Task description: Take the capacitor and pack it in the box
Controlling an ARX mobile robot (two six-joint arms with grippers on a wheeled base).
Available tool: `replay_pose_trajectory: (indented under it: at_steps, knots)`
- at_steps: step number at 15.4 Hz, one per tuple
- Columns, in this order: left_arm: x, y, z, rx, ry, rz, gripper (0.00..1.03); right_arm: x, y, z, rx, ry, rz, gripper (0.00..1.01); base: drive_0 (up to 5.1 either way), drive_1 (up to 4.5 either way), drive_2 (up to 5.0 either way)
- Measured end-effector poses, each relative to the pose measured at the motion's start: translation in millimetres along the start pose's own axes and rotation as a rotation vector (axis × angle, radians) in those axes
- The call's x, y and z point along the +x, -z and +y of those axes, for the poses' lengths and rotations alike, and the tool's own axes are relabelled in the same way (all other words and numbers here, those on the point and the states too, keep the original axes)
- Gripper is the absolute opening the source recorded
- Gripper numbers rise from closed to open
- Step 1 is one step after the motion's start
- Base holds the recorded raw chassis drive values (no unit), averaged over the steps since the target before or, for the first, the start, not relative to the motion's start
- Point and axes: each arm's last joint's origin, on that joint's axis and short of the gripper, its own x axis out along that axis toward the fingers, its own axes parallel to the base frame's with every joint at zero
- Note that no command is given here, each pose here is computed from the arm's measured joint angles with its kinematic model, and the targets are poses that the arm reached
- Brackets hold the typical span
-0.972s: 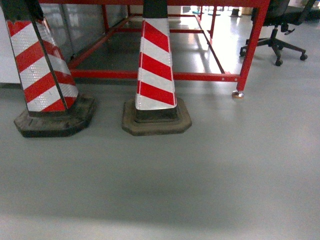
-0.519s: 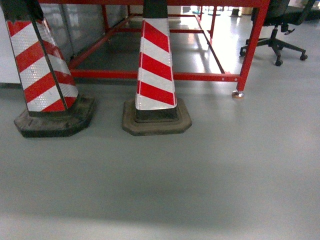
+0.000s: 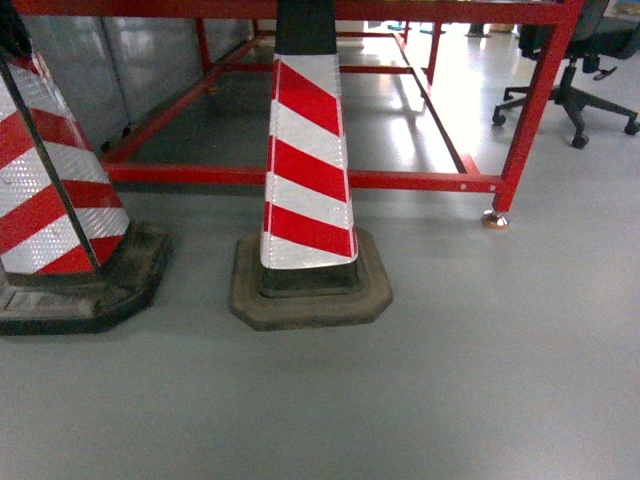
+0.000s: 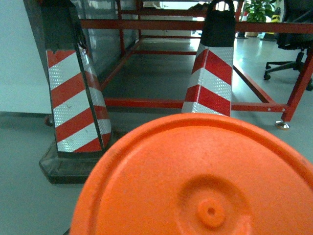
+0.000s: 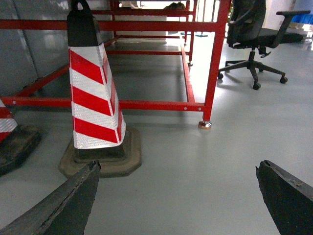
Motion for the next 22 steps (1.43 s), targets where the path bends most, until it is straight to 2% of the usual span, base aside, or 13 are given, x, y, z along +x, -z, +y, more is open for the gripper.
replay_pose_trajectory:
  at_steps: [20, 22]
  knots:
    - [0.0, -0.1, 0.0, 0.000, 0.000, -0.001, 0.42, 0.0, 0.0, 0.0, 0.000, 0.000, 0.000, 0.98, -0.1, 3.83, -4.0]
    - [0.0, 0.1, 0.0, 0.000, 0.000, 0.001, 0.42, 0.0, 0.4, 0.0, 0.000, 0.000, 0.005, 0.98, 0.0, 0.00, 0.0]
